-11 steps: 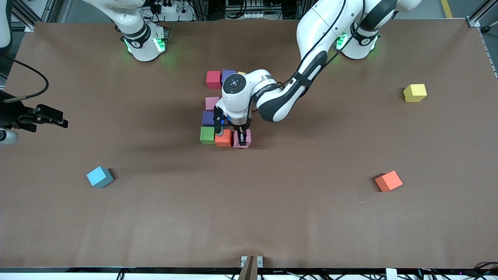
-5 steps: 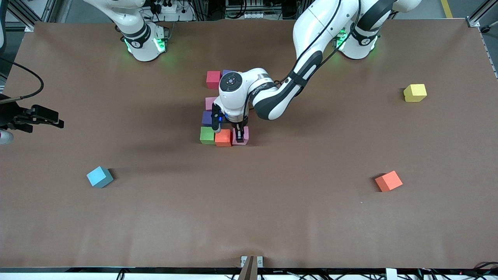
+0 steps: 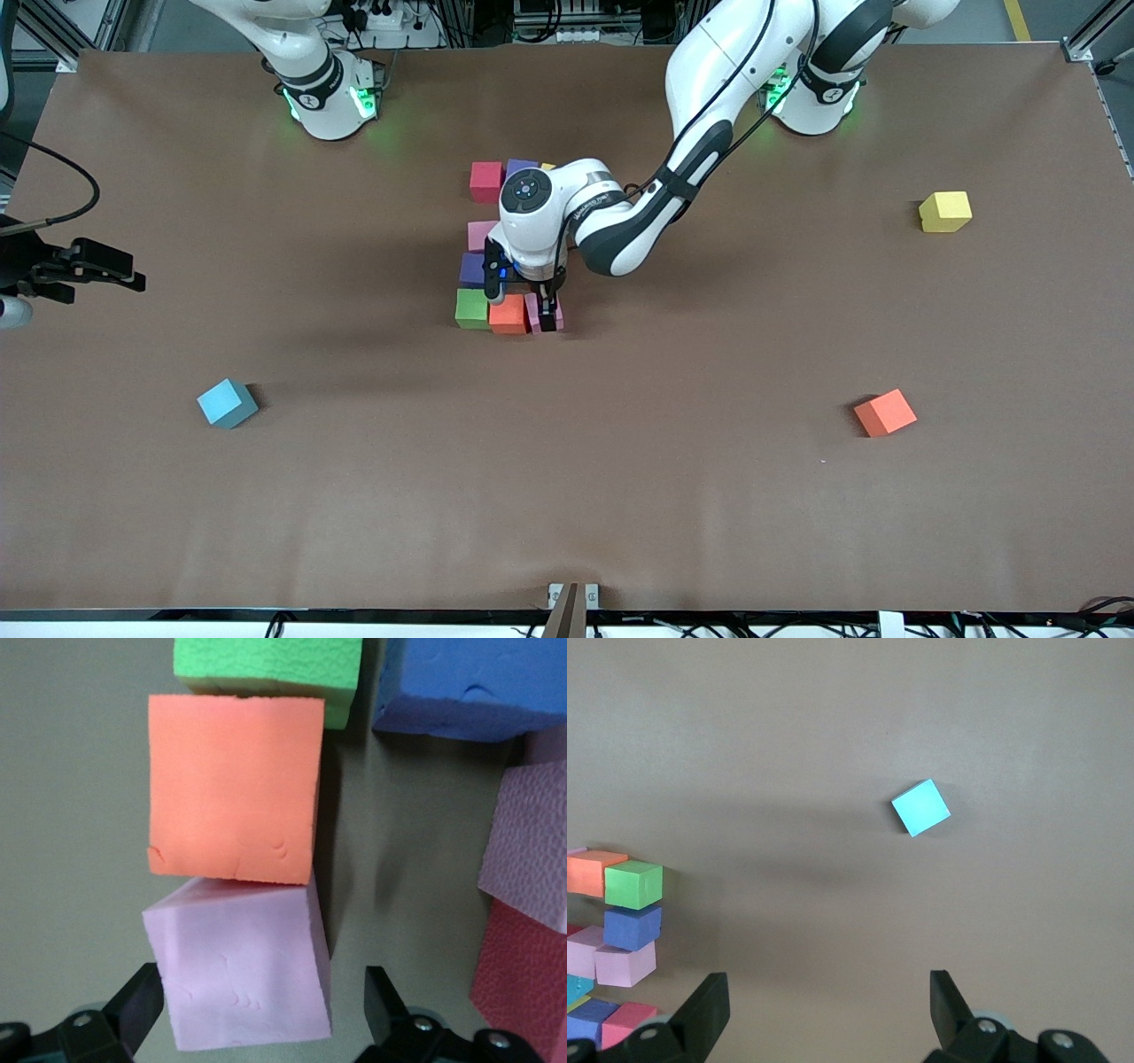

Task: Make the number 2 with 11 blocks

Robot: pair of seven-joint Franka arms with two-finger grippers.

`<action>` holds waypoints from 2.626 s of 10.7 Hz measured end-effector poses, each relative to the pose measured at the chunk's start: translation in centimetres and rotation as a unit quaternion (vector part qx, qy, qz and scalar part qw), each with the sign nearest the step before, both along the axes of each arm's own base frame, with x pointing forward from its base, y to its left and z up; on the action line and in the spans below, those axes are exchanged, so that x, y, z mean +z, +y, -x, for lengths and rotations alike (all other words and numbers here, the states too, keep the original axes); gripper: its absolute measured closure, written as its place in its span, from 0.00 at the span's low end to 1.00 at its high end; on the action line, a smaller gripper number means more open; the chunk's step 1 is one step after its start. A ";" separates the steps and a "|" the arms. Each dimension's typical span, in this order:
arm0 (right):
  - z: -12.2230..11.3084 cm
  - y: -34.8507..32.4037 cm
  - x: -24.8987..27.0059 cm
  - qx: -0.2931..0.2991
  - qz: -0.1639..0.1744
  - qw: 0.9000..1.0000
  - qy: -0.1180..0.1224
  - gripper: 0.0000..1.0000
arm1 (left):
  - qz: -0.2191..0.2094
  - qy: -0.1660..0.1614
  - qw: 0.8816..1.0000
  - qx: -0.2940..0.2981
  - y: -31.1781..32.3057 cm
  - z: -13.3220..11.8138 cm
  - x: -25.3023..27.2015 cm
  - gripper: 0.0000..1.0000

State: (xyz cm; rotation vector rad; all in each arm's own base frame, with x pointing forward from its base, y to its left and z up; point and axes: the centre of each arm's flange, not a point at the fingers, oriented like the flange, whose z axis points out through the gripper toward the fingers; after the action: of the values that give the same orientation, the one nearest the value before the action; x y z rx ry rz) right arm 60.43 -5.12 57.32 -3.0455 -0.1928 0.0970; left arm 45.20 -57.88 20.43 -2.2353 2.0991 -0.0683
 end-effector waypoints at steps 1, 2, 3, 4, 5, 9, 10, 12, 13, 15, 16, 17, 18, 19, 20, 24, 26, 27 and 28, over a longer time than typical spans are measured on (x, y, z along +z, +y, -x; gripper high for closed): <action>0.0 0.0 0.0 0.000 0.000 1.000 0.000 0.00 | 0.001 0.000 1.000 0.005 0.0 0.0 0.0 0.00; 0.0 -0.1 0.0 0.000 0.000 1.000 0.000 0.00 | 0.002 -0.001 1.000 0.008 -0.1 0.0 0.1 0.00; 0.0 -0.1 0.0 0.000 0.000 1.000 0.000 0.00 | 0.004 -0.003 1.000 0.008 -0.3 0.0 0.4 0.00; 0.0 -0.1 0.0 0.000 0.000 1.000 0.000 0.00 | 0.008 -0.006 1.000 0.007 -0.5 0.0 0.8 0.00; 0.0 -0.1 0.0 0.000 0.000 1.000 0.000 0.00 | 0.012 -0.010 1.000 0.007 -0.8 -0.1 1.5 0.00; 0.0 -0.1 0.0 0.001 -0.001 1.000 0.000 0.00 | -0.005 -0.012 1.000 0.011 -0.7 0.1 5.1 0.00; 0.0 0.0 0.0 0.001 -0.001 1.000 0.000 0.00 | -0.008 -0.009 1.000 0.023 -0.4 -0.1 7.0 0.00; -0.1 0.2 0.0 0.003 0.000 1.000 -0.004 0.00 | -0.020 0.009 0.997 0.071 2.2 -1.9 12.0 0.00; -0.2 0.5 0.1 0.005 0.000 1.000 -0.005 0.00 | -0.026 0.021 0.993 0.109 5.4 -4.4 14.8 0.00; -0.2 1.1 0.1 0.008 0.004 1.000 -0.005 0.00 | -0.024 0.023 0.983 0.181 13.5 -10.0 20.5 0.00; -0.2 1.4 0.1 0.007 0.006 1.000 -0.005 0.00 | -0.024 0.016 0.977 0.210 17.1 -11.7 23.3 0.00; -0.2 1.6 0.1 0.002 0.008 1.000 -0.005 0.00 | -0.022 0.007 0.971 0.239 20.3 -12.9 26.1 0.00; -0.2 1.8 0.2 -0.001 0.009 1.000 -0.005 0.00 | -0.016 -0.005 0.961 0.276 23.7 -13.9 29.0 0.00; -0.2 2.0 0.2 -0.003 0.010 1.000 -0.005 0.00 | -0.009 -0.015 0.952 0.305 26.5 -14.7 31.2 0.00; -0.2 2.1 0.2 -0.003 0.010 1.000 -0.005 0.00 | 0.001 -0.024 0.943 0.332 29.7 -15.4 33.5 0.00; -0.1 2.1 0.5 -0.003 0.010 1.000 -0.006 0.00 | 0.001 -0.035 0.909 0.415 39.7 -15.9 39.1 0.00; -0.1 2.1 0.5 -0.003 0.010 1.000 -0.006 0.00 | 0.022 -0.007 0.888 0.460 44.9 -16.3 39.9 0.00; -0.1 2.1 0.5 -0.003 0.010 1.000 -0.006 0.00 | 0.036 -0.001 0.877 0.479 47.2 -16.3 40.8 0.00; 0.0 2.1 0.5 -0.004 0.010 1.000 -0.006 0.00 | 0.042 -0.003 0.868 0.494 48.9 -16.0 41.7 0.00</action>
State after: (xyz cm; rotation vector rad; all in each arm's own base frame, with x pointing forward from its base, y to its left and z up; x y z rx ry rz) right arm 60.48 -3.02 57.82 -3.0679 -0.1831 0.0796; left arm 61.22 -8.98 62.14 -3.0254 0.7256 -0.1000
